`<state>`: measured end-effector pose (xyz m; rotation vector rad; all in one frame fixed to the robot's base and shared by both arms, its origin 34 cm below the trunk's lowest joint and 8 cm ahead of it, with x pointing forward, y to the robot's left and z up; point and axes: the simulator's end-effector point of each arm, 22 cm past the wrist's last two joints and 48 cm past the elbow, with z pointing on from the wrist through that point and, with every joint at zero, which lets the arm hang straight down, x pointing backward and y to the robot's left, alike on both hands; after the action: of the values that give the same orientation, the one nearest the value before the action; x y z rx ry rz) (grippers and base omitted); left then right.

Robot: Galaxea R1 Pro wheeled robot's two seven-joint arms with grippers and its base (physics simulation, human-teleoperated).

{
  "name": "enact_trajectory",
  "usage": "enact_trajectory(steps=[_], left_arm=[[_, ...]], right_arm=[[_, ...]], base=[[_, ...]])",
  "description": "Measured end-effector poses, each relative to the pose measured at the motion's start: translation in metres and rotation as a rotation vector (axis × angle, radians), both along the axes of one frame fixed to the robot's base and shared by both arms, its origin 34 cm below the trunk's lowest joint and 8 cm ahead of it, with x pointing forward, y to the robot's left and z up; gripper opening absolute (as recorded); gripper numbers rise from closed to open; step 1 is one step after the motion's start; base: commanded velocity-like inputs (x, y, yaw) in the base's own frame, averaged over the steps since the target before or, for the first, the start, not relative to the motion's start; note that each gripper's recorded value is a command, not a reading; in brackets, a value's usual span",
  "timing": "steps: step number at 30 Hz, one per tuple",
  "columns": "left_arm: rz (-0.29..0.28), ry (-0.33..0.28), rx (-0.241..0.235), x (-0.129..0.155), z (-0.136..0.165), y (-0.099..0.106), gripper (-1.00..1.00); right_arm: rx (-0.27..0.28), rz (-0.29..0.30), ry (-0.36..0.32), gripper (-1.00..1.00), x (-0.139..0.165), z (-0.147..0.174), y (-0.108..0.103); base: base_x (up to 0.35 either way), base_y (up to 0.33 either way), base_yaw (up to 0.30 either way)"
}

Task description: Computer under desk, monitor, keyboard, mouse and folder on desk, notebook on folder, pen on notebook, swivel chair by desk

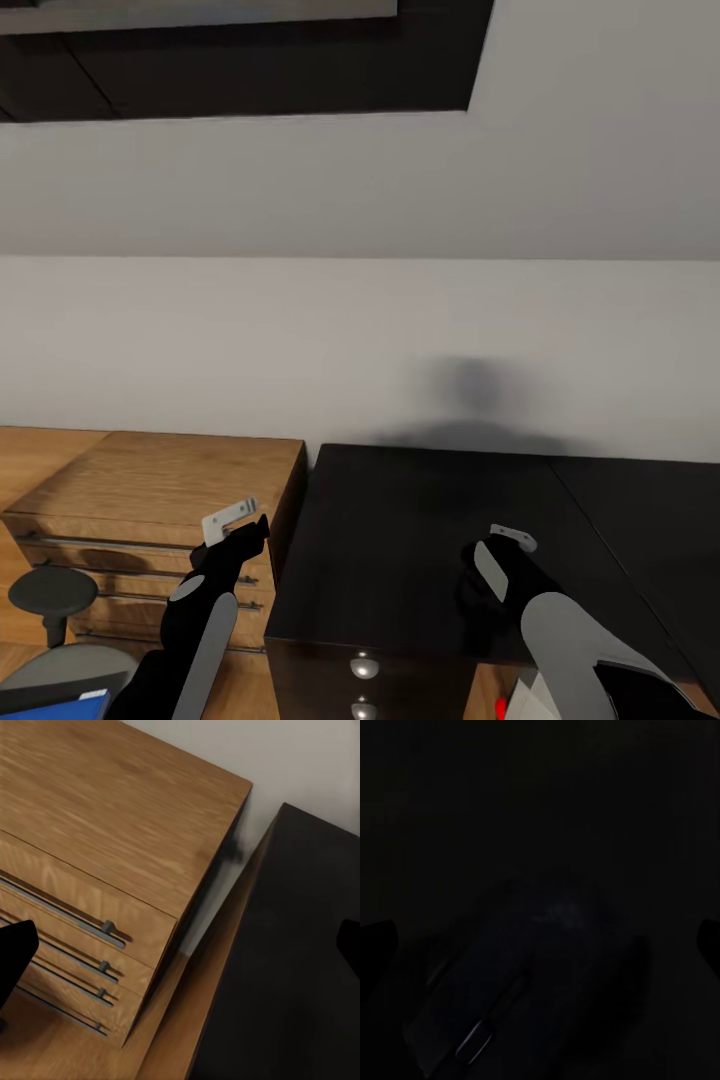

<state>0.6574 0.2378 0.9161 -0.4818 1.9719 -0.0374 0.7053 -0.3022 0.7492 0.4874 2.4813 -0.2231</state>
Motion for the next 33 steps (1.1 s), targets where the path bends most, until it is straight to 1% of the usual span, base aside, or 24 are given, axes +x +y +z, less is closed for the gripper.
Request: enact_trajectory(steps=[5,24,29,33], left_arm=[[0.0,0.0,0.0,0.0,-0.007,0.0,1.0],[0.0,0.0,-0.001,0.0,-0.007,0.0,1.0],[0.0,0.0,0.0,0.0,-0.015,0.0,1.0],[0.0,0.0,-0.001,0.0,-0.015,0.0,1.0]], right_arm=[[-0.001,0.001,0.0,1.0,0.0,-0.007,0.0],[-0.014,-0.005,0.002,1.0,0.0,-0.006,-0.001],[-0.017,-0.007,0.003,1.0,0.0,-0.014,-0.002],[-0.018,-0.007,0.002,1.0,0.0,-0.014,-0.002]], base=[[0.0,0.0,0.0],[0.0,0.0,0.0],[0.0,0.0,0.0],[0.0,0.0,0.0]])
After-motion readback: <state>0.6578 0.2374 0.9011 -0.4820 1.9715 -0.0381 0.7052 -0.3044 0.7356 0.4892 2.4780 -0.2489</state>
